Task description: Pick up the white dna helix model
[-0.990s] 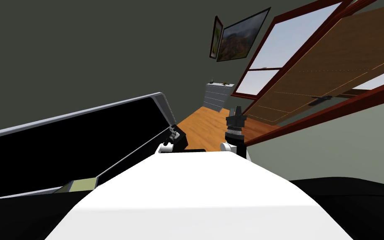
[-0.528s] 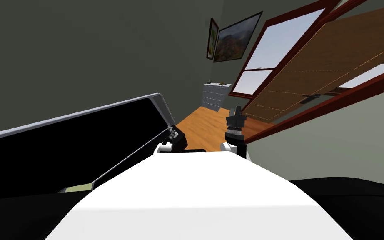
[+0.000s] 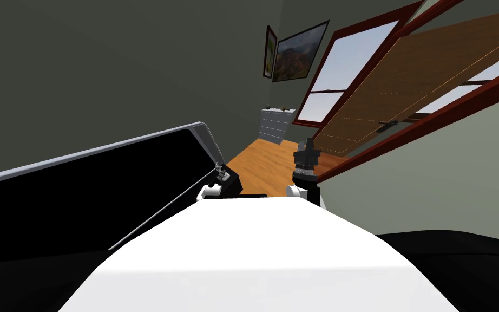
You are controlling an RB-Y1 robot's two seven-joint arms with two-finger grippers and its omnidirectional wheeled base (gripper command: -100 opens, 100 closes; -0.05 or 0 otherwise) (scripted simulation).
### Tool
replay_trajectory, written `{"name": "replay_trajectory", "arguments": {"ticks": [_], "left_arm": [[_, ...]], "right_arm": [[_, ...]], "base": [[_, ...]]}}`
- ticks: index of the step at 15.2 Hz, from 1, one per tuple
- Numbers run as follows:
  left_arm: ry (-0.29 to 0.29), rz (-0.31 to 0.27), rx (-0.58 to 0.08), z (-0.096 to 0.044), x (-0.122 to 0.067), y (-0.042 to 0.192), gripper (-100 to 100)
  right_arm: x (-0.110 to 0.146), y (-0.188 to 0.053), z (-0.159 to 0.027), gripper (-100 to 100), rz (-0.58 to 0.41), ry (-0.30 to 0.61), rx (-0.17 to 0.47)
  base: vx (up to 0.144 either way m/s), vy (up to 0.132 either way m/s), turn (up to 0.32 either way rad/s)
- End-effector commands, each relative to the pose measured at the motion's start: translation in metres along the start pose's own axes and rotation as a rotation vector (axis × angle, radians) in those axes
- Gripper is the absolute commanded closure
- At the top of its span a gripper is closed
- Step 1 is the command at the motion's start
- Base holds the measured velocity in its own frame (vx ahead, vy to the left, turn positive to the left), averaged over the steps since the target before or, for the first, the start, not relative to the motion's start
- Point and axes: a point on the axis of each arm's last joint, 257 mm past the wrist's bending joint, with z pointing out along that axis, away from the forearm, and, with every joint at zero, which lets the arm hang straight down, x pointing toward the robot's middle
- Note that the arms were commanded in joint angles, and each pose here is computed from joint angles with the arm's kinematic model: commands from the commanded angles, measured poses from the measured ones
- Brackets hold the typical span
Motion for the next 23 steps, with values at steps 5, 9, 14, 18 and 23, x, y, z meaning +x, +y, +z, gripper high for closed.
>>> {"name": "replay_trajectory", "arguments": {"ticks": [5,9,14,18,23], "left_arm": [[0.003,0.000,0.005,-0.005,0.001,-0.005,100],[0.016,-0.006,-0.021,-0.003,-0.015,0.004,-100],[0.031,-0.015,-0.047,-0.002,-0.033,0.014,-100],[0.042,-0.021,-0.064,-0.002,-0.044,0.020,-100],[0.036,-0.027,-0.076,0.003,-0.048,0.030,-100]], "right_arm": [[0.000,0.000,0.000,0,0.000,0.000,0.000],[0.000,0.000,0.000,0,0.000,0.000,0.000],[0.000,0.000,0.000,0,0.000,0.000,0.000],[0.000,0.000,0.000,0,0.000,0.000,0.000],[0.000,0.000,0.000,0,0.000,0.000,0.000]], "base": [[-0.005,0.005,-0.007],[-0.051,0.061,-0.227],[-0.069,0.080,-0.250],[-0.058,0.062,-0.189],[-0.029,0.034,-0.132]]}}
